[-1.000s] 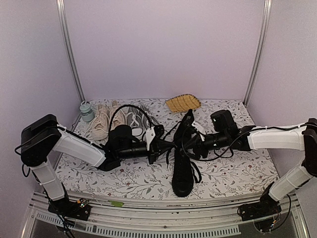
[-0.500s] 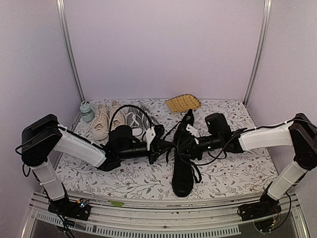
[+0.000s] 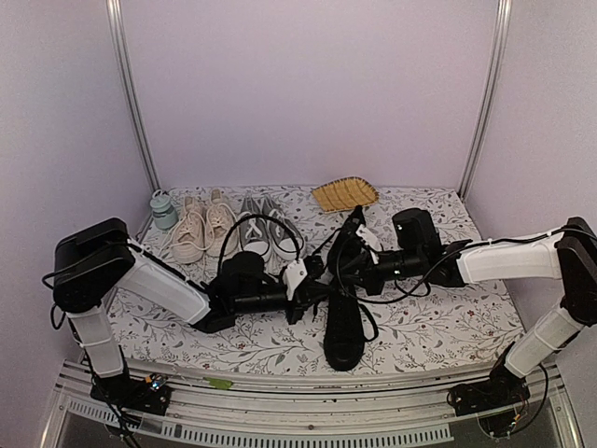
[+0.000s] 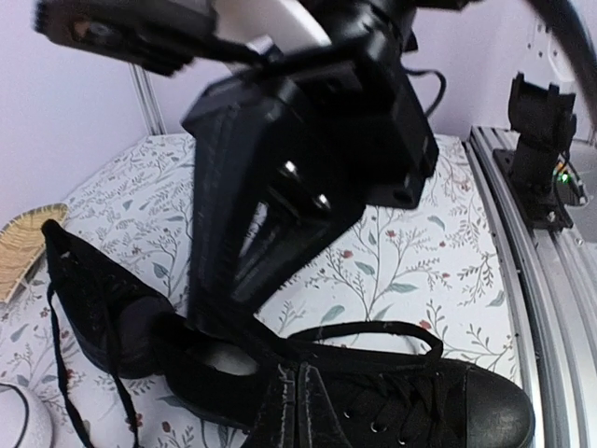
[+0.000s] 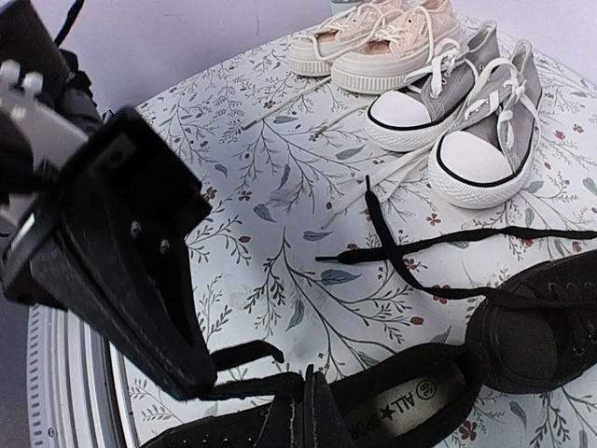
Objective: Tie the shoes
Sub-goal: Pass from the left arm to the right, then pass from the right arm to the left
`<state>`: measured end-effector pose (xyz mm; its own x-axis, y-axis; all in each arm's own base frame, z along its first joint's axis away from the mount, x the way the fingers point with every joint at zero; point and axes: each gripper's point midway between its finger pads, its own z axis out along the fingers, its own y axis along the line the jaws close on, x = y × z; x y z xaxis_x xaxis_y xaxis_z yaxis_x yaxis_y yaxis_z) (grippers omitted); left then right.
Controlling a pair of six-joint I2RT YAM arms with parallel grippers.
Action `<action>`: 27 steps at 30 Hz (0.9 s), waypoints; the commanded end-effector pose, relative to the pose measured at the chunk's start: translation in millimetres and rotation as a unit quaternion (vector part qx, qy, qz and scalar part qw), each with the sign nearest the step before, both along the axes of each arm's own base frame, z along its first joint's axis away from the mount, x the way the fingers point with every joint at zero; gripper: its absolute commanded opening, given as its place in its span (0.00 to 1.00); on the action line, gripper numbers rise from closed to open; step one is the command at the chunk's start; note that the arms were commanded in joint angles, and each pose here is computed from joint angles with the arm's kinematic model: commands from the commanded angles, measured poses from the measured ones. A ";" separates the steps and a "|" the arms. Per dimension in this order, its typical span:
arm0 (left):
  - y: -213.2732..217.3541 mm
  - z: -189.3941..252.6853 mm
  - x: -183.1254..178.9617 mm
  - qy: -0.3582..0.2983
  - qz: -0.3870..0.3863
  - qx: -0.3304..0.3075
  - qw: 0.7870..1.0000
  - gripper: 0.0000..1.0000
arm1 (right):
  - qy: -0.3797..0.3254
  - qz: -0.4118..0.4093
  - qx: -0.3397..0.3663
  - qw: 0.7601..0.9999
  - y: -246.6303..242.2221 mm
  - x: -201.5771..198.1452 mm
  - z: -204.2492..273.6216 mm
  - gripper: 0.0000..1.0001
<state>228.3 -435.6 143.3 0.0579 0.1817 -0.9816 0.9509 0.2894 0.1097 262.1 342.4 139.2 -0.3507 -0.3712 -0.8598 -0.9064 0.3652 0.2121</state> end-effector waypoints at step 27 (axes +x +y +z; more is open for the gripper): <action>9.6 36.6 0.3 -0.130 -0.178 0.052 0.974 0.36 | -0.038 0.056 0.042 0.997 -7.4 -9.2 9.0 0.01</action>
<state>237.6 -403.5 182.0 0.2604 0.2467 -0.9334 0.9528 0.0906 0.2898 252.2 331.1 135.1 -0.3236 -0.3583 -0.8757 -0.9299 0.2913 0.2244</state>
